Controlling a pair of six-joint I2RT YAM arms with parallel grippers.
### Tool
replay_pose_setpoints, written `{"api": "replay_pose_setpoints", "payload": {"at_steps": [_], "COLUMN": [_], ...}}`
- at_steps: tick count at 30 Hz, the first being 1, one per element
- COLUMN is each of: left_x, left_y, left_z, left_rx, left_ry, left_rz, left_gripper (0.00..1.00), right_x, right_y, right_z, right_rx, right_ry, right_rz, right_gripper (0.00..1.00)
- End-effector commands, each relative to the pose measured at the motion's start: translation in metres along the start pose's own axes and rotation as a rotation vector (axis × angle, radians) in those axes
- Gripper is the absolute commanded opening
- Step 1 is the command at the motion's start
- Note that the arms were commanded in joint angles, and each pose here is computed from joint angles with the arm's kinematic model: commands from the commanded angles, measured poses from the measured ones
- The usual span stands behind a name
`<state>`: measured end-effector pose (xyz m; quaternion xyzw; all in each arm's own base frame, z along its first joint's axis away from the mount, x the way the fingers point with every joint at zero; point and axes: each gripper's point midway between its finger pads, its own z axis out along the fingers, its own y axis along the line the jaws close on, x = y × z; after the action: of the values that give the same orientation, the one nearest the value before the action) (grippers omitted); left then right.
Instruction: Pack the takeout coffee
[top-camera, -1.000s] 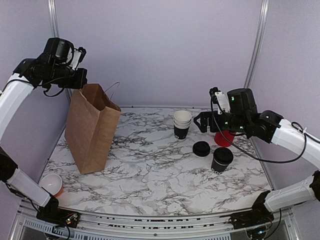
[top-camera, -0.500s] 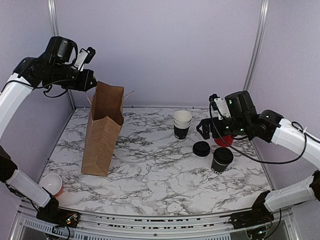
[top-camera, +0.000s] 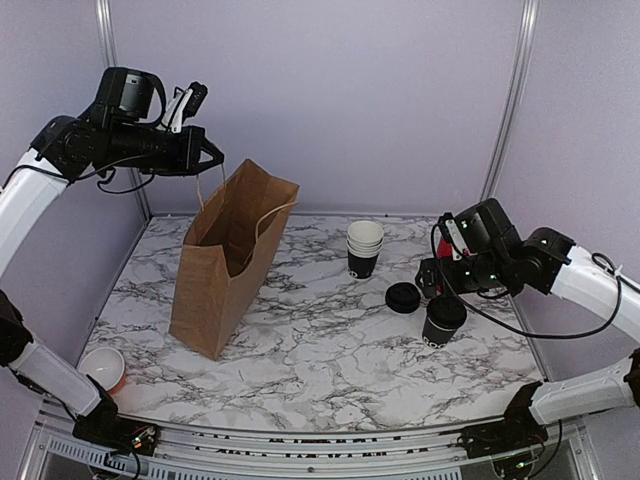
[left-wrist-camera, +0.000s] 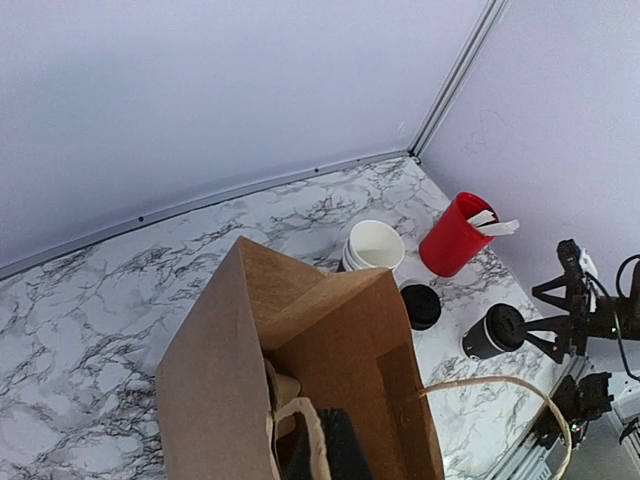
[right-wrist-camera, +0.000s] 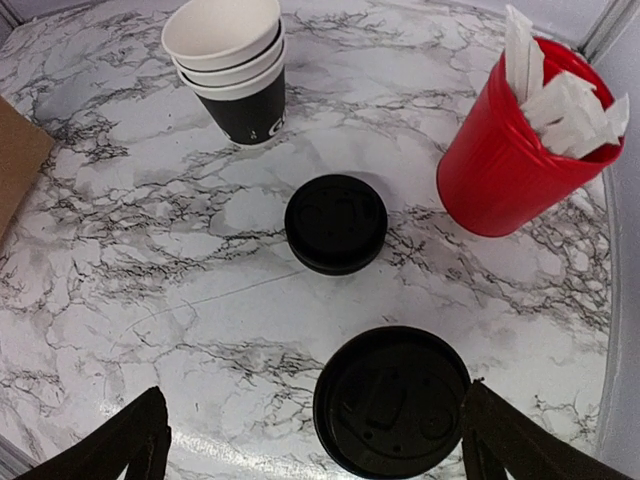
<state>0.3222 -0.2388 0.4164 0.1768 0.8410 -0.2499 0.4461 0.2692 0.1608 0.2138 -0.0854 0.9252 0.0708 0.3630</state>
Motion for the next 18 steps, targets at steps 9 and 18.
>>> {"api": "replay_pose_setpoints", "payload": {"at_steps": [9, 18], "left_x": [-0.027, 0.003], "left_y": [-0.086, -0.083], "left_z": [-0.009, 0.013], "left_rx": [0.199, 0.201], "left_ry": [-0.255, -0.213], "left_rz": [-0.182, -0.183], "left_gripper": [0.0, 0.0], "right_x": [0.055, 0.061], "right_y": [-0.032, -0.043], "right_z": [0.002, 0.014], "right_rx": [0.112, 0.171], "right_ry": [0.124, 0.111], "right_rz": [0.133, 0.123], "right_gripper": [0.95, 0.97]}}
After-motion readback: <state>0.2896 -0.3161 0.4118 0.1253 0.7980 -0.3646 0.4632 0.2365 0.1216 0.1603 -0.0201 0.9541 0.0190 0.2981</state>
